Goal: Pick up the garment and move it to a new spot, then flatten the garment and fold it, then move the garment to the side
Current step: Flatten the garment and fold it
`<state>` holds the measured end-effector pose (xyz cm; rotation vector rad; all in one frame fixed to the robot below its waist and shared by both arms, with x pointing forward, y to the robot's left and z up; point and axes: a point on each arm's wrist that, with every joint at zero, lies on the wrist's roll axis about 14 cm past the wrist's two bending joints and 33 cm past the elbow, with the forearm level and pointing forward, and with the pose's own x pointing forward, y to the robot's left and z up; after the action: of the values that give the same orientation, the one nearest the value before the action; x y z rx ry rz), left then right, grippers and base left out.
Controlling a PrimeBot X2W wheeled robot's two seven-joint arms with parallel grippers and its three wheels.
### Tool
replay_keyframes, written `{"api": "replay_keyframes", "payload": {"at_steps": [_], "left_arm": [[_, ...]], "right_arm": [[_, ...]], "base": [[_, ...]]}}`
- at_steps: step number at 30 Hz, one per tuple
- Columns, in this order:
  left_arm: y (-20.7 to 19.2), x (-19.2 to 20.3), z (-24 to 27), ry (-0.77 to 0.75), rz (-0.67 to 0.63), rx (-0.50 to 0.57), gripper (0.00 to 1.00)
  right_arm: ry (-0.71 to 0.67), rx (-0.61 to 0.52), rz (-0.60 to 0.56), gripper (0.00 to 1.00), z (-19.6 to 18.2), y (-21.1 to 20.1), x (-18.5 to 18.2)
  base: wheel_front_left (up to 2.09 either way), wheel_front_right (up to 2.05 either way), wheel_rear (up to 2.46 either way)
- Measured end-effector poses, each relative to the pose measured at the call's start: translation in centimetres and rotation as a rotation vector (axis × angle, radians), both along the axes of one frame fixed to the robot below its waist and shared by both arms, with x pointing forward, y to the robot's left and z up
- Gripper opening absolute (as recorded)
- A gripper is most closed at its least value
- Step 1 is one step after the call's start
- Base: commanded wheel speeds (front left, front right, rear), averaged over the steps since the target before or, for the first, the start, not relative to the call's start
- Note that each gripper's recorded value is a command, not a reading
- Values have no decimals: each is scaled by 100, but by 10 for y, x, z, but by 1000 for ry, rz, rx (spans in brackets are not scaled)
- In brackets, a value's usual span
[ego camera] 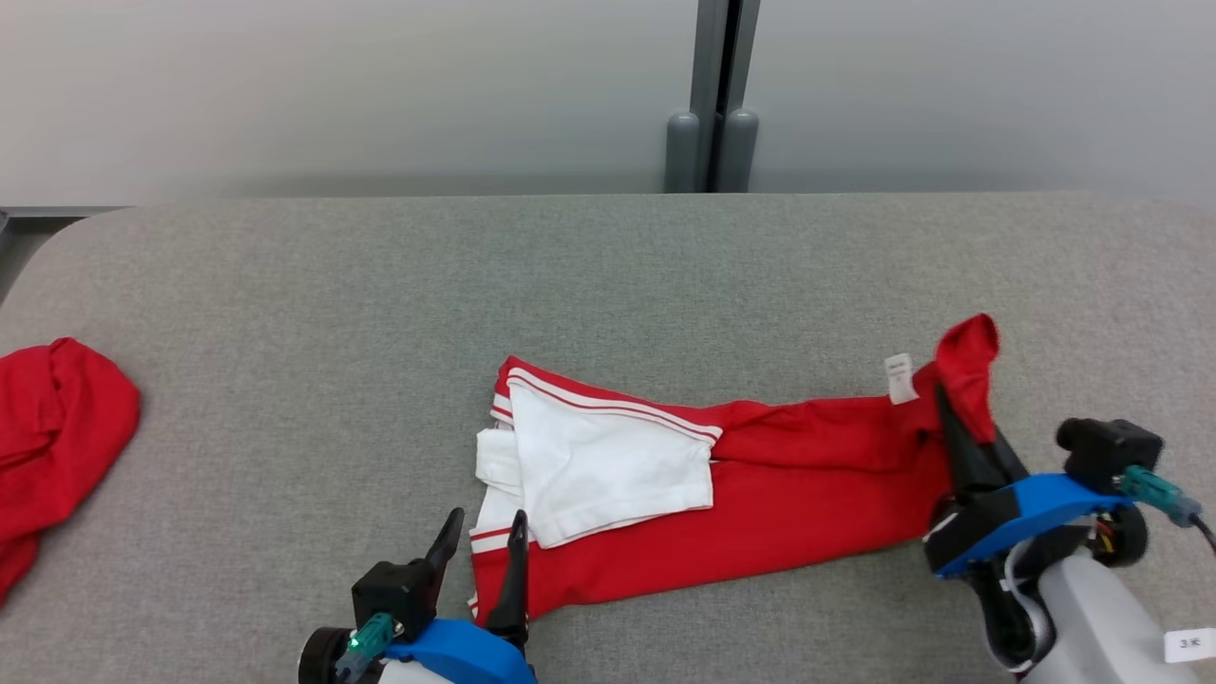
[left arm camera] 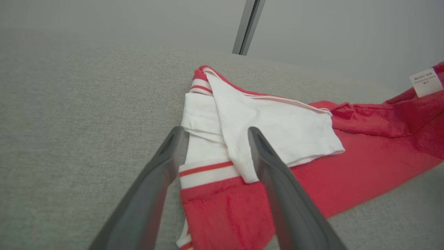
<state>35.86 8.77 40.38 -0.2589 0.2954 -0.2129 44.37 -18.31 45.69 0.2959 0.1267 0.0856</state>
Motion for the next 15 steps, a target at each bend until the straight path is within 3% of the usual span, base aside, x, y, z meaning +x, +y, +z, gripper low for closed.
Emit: {"api": "replay_keyframes", "payload": {"at_steps": [10, 15], "left_arm": [[22, -19, -5, 26, 67, 17, 100], [37, -29, -8, 40, 121, 23, 100]], "right_arm": [[-29, 77, 420, 0, 13, 155, -18], [3, 78, 557, 0, 5, 207, -26]], "base": [[0, 0, 0], [0, 0, 0]]}}
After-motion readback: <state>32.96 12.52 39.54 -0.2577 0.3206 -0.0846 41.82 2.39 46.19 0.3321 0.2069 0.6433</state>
